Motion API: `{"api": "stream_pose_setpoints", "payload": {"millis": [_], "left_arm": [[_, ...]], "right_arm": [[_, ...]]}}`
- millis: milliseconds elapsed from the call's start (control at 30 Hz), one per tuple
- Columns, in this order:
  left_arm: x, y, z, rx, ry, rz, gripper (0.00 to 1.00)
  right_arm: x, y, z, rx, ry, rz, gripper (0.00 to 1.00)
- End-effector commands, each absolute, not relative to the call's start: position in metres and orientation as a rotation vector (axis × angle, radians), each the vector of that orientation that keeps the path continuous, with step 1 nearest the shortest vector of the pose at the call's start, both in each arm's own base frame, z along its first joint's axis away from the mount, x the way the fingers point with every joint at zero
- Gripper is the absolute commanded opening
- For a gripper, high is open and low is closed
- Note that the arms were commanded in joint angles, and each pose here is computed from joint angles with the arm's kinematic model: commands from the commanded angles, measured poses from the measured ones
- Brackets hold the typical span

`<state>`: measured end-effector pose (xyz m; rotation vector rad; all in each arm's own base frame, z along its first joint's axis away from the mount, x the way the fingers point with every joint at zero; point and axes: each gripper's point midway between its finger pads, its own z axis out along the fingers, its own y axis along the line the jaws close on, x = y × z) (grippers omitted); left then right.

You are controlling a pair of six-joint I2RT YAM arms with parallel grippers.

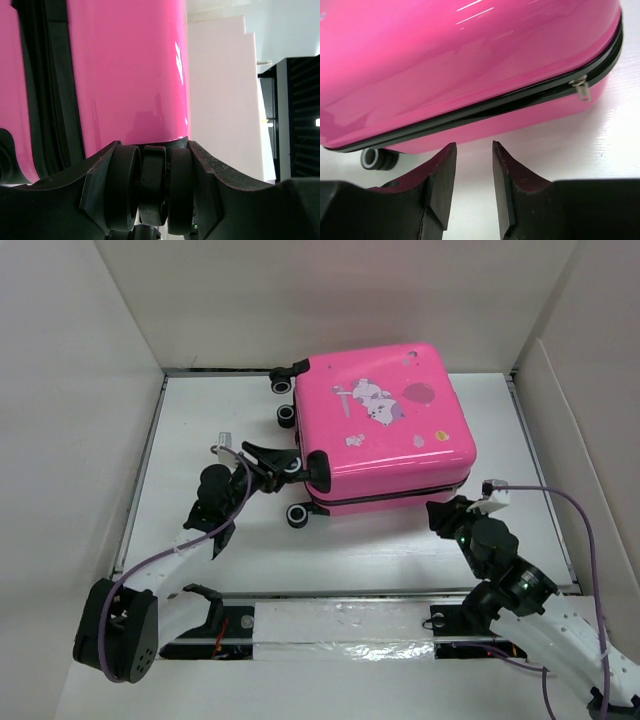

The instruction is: Pack the luggage

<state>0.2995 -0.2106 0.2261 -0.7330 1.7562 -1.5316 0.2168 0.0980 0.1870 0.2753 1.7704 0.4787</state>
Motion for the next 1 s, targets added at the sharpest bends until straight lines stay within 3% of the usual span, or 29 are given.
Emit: {"api": "stream_pose_setpoints", "payload": {"millis": [0,133,267,433,500,533,600,967], "left_arm": [[0.303,-0.181,0.270,-0.644,1.554,-1.567,0.00],[0.309,-0.153,0.275,-0.650,1.514,-1.539,0.00],[0.313,-0.133,0.282,-0.646,1.476,-1.540,0.00],[0.313,-0.136,0.274,-0.634,1.512,-1.553,0.00],[0.311,-0.137,0.268,-0.634,1.519,-1.564,0.00],[0.311,-0.137,0.268,-0.631,1.518,-1.571,0.00],[0.310,-0.138,0.266,-0.628,1.525,-1.575,0.00],[0.309,-0.138,0.266,-0.612,1.543,-1.547,0.00]], "right_arm": [[0.226,0.090,0.191,0.303,1.750,0.418,0.42],[0.240,0.099,0.192,0.184,1.774,0.410,0.44],[0.247,0.144,0.199,-0.085,1.766,0.586,0.35],[0.240,0.127,0.185,0.003,1.828,0.532,0.28],[0.235,0.120,0.181,0.062,1.819,0.540,0.31],[0.230,0.120,0.177,0.064,1.809,0.566,0.41],[0.223,0.125,0.172,0.066,1.818,0.618,0.49],[0.235,0.123,0.146,0.099,1.888,0.558,0.50]]}}
